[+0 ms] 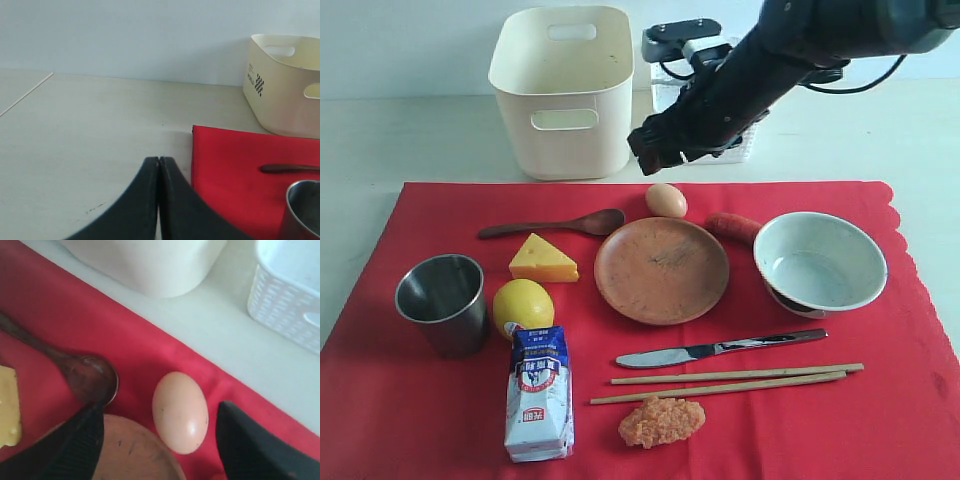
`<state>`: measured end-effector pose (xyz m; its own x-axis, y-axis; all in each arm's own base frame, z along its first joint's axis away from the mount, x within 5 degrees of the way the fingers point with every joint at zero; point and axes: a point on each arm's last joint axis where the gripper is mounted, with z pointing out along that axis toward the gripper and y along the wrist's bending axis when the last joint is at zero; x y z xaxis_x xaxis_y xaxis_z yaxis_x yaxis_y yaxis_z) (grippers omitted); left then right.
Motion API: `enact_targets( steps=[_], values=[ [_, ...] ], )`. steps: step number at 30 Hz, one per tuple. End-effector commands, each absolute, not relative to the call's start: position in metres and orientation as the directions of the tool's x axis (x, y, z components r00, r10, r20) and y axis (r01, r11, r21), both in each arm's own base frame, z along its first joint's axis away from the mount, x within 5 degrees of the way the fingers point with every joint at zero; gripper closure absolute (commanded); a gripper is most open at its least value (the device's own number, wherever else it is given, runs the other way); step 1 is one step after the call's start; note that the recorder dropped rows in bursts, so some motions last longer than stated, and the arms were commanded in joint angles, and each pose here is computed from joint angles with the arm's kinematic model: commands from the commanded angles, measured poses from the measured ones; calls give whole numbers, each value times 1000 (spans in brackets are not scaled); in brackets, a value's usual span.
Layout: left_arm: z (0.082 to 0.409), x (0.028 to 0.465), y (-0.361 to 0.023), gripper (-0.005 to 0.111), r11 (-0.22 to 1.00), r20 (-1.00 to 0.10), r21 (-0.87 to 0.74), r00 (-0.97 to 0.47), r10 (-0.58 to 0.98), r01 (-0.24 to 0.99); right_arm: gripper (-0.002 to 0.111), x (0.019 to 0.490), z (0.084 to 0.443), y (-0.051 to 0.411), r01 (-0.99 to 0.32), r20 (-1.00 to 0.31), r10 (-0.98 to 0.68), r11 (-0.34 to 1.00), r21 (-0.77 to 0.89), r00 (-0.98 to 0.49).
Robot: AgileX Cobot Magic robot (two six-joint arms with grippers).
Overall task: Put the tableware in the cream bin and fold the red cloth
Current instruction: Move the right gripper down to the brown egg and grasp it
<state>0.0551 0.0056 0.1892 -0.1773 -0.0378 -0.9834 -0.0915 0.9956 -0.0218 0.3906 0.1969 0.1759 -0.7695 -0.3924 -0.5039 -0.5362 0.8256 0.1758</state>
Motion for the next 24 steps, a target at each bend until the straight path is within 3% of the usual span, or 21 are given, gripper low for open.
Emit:
enact_targets(
  steps=[1,16,24],
  values=[
    [189,55,5,104,996,-984,-30,-173,-44,-86,43,406,160,200,-583,-483,-471,806,106,-738],
    [189,55,5,104,996,-984,-30,-173,-44,-86,44,414,118,205,-550,-433,-446,821,150,-784],
    [189,55,5,104,996,-984,-28,-173,-42,-86,66,410,102,205,-546,-371,-460,820,173,-807]
  ],
)
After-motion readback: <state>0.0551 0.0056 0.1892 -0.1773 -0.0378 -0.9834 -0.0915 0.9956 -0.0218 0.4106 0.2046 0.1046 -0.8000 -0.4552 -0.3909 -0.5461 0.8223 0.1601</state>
